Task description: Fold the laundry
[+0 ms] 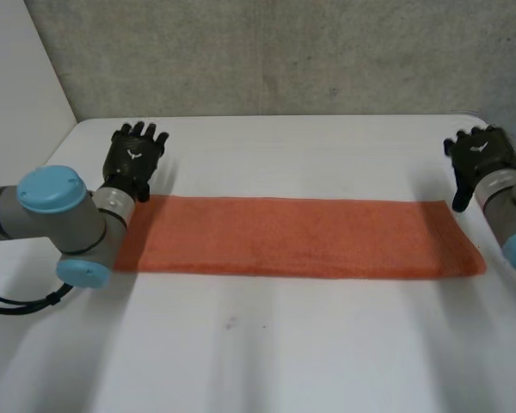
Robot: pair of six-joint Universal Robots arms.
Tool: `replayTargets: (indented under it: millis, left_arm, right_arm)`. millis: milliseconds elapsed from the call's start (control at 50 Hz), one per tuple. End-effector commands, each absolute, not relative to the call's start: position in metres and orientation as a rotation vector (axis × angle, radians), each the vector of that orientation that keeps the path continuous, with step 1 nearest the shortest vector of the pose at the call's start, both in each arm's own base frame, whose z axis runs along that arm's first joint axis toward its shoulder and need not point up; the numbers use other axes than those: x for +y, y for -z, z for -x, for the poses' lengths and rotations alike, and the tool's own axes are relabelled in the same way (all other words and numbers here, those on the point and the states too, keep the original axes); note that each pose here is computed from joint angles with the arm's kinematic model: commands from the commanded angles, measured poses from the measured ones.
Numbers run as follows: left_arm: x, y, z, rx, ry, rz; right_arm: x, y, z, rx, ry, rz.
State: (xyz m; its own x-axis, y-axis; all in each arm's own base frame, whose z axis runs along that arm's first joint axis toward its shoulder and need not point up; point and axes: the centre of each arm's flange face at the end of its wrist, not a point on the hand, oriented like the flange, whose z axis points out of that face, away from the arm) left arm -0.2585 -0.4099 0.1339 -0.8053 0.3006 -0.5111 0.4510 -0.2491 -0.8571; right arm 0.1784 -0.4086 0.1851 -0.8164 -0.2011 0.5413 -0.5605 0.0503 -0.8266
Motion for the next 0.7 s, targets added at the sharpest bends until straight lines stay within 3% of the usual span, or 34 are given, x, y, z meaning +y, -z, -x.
replayTargets:
  millis: [20, 120, 280, 440, 700]
  left_arm:
    - [-0.376, -0.178, 0.250, 1.836, 2.244, -0.912]
    - [-0.342, -0.201, 0.241, 1.847, 2.263, -0.896]
    - [-0.294, -0.203, 0.226, 2.115, 2.265, -0.722]
    - [-0.269, -0.194, 0.211, 2.459, 2.100, -0.465]
    - [-0.265, -0.186, 0.207, 2.503, 2.032, -0.409]
  right_arm:
    - [-0.379, -0.232, -0.177, -2.056, -1.981, -0.694]
    - [-0.335, -0.255, -0.180, -2.058, -2.044, -0.777]
    - [-0.302, -0.234, -0.163, -2.168, -1.965, -0.829]
    - [-0.297, -0.200, -0.144, -2.306, -1.860, -0.818]
    - [-0.317, -0.151, -0.129, -2.376, -1.720, -0.894]
